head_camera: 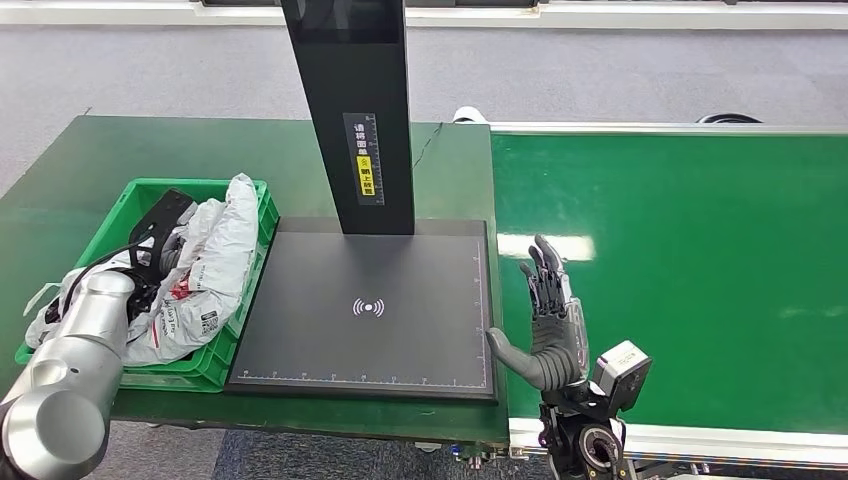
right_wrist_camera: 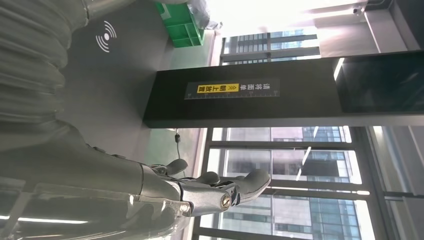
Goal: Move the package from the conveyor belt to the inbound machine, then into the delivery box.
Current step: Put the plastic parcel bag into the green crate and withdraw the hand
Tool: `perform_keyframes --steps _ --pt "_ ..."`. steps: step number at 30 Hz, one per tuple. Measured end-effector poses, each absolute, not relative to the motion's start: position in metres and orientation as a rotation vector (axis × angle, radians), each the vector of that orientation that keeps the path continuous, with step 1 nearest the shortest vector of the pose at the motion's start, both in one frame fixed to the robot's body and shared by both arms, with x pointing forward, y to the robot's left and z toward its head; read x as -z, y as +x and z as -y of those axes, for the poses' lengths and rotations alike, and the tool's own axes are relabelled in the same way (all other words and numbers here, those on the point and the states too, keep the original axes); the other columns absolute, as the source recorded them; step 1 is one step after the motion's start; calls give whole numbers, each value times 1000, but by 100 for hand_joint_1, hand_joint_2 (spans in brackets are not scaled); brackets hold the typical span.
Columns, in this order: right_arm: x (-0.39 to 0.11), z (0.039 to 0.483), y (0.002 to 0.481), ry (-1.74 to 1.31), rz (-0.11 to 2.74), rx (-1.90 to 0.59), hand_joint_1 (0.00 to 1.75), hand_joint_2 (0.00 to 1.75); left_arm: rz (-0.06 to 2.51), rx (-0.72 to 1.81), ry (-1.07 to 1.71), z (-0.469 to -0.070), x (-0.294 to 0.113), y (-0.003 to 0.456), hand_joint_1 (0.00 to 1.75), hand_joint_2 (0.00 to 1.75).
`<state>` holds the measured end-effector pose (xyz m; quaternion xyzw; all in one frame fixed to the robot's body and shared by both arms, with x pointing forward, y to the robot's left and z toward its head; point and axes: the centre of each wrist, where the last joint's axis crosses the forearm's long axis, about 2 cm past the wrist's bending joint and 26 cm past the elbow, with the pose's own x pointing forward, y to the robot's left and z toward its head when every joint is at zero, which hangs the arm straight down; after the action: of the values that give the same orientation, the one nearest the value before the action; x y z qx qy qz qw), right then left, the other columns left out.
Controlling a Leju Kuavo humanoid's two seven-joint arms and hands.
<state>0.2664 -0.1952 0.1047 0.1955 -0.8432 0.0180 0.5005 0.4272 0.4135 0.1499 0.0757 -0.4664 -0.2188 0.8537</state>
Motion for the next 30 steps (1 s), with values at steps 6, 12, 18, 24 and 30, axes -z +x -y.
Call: perform_keyframes --steps 6,12,18,24,30 --pt "-104 195 266 475 2036 -41 0 175 990 436 126 -414 -148 426 153 175" --pt "-105 195 268 479 2041 -34 0 175 1009 395 72 -417 -146 423 49 175" --pt "-104 196 267 472 2039 -27 0 175 1046 344 172 -413 -142 423 0 175" --pt "-105 200 259 456 2047 -18 0 175 1284 265 593 -394 -134 421 0 175" --pt "-103 202 256 450 2048 -16 0 175 1599 204 721 -386 -131 414 0 175"
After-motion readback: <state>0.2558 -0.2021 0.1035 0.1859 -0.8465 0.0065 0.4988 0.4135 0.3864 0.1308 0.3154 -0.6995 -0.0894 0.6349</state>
